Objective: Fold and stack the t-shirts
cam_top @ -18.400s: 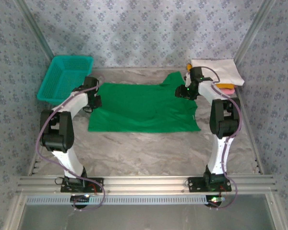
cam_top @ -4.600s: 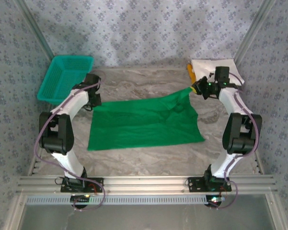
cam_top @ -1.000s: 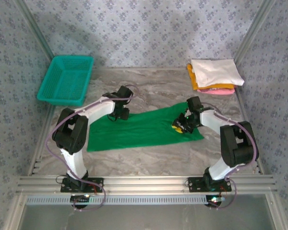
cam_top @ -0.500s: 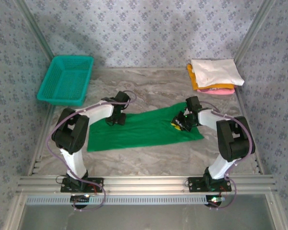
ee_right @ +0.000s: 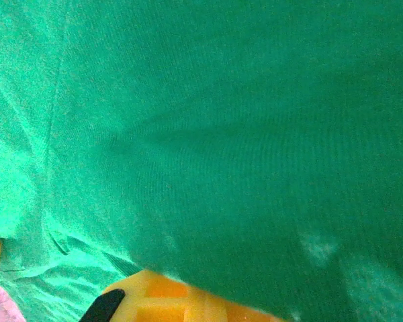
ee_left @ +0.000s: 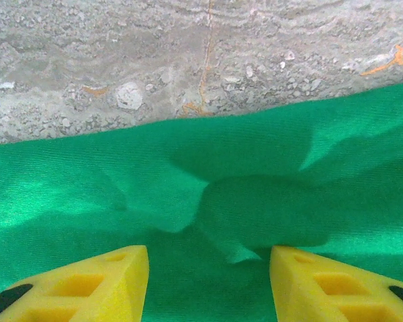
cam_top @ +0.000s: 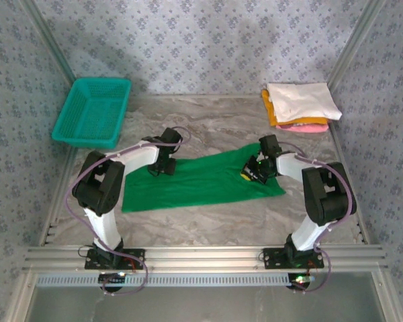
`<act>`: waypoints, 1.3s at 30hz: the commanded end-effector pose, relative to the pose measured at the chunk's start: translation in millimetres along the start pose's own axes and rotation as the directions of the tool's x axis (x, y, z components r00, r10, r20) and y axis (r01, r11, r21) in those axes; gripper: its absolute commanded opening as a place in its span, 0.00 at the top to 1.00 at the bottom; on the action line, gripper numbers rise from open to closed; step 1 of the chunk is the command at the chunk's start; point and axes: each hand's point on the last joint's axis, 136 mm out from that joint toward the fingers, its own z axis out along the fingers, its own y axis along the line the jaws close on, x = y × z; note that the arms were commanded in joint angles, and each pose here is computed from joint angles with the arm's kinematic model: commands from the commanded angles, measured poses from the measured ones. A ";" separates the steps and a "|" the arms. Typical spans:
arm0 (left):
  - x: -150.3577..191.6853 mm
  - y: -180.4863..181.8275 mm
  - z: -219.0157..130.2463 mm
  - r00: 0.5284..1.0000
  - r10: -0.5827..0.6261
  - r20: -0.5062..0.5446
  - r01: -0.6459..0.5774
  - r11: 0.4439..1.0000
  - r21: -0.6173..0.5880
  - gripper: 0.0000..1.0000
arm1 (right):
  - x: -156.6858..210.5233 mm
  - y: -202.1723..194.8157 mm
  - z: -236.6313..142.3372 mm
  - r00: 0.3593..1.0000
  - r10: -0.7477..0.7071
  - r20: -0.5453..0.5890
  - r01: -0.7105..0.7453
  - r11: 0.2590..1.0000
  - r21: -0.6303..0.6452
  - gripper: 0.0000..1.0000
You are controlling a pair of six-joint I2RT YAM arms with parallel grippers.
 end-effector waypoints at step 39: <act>2.4 16.5 3.3 1.000 -0.026 -0.012 0.026 0.998 -0.053 0.51 | 69.4 12.6 -46.4 0.998 -0.069 -0.009 0.070 0.987 0.146 0.74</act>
